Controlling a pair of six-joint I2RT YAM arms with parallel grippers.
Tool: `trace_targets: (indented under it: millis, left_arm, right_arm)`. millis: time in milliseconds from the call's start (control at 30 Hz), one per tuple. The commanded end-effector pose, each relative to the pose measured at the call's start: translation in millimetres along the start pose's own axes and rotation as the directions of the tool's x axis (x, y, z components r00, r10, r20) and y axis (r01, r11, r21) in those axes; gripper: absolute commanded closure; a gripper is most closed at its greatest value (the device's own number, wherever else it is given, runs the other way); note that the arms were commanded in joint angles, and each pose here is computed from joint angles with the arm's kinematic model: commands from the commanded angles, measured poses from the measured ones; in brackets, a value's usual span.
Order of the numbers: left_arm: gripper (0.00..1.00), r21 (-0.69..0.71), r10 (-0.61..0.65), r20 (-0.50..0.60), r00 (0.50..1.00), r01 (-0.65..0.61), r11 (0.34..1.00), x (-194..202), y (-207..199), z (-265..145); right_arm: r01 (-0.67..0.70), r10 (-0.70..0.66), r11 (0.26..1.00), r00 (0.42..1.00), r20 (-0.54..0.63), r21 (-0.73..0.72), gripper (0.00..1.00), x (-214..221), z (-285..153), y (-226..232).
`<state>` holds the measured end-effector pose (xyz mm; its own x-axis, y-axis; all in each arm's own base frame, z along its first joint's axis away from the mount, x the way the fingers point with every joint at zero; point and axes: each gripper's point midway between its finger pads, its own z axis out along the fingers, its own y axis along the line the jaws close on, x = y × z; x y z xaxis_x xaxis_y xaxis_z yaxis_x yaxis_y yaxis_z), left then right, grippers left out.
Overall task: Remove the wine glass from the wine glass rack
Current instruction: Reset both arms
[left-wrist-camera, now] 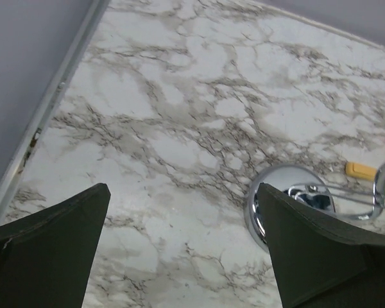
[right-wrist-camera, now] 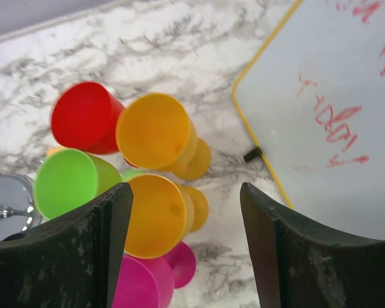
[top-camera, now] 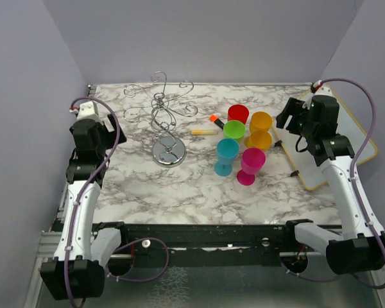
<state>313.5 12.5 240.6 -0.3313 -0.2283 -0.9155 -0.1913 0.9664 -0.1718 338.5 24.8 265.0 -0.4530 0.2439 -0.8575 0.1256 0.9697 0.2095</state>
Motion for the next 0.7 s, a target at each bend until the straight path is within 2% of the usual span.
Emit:
trace_targets:
  millis: [0, 67, 100, 133, 233, 400, 533, 667]
  left_arm:
    - [0.01, -0.021, -0.030, 0.067, 0.997, 0.031, 0.999, -40.1, 13.0, -0.1]
    - [0.01, -0.007, -0.045, 0.106, 0.993, 0.046, 0.999, -51.2, 9.9, -8.3]
    - [0.01, 0.007, -0.047, 0.119, 0.992, 0.046, 0.999, -54.1, 7.4, -12.2]
    - [0.01, 0.023, -0.042, 0.121, 0.992, 0.039, 0.999, -54.7, 4.7, -15.0]
    - [0.01, 0.086, -0.020, 0.087, 0.996, 0.012, 0.996, -50.0, -6.1, -24.5]
    - [0.01, 0.167, -0.003, 0.096, 0.995, -0.013, 0.986, -46.9, -18.7, -43.5]
    - [0.01, 0.274, 0.001, 0.081, 0.997, -0.024, 0.961, -46.7, -38.0, -49.7]
    - [0.01, 0.289, -0.012, 0.074, 0.997, -0.010, 0.957, -49.5, -41.6, -48.9]
  right_arm:
    - [0.030, -0.020, 0.997, 0.993, 0.119, -0.078, 0.22, -57.7, -10.0, 22.5]
    - [0.050, -0.034, 0.993, 0.989, 0.144, -0.107, 0.15, -76.3, -19.3, 30.9]
    - [0.059, -0.042, 0.992, 0.988, 0.146, -0.111, 0.02, -81.1, -23.3, 32.7]
    - [0.063, -0.047, 0.992, 0.989, 0.142, -0.110, 0.00, -83.2, -26.6, 32.7]
    - [0.030, -0.021, 0.996, 0.995, 0.098, -0.087, 0.00, -76.5, -38.6, 28.0]
    - [-0.037, 0.036, 0.999, 0.993, 0.110, 0.008, 0.00, -63.2, -46.0, 7.1]
    - [-0.047, 0.039, 0.997, 0.991, 0.124, 0.060, 0.00, -62.8, -55.4, -3.6]
    - [-0.025, 0.017, 0.998, 0.988, 0.156, 0.049, 0.00, -71.0, -65.4, -2.6]
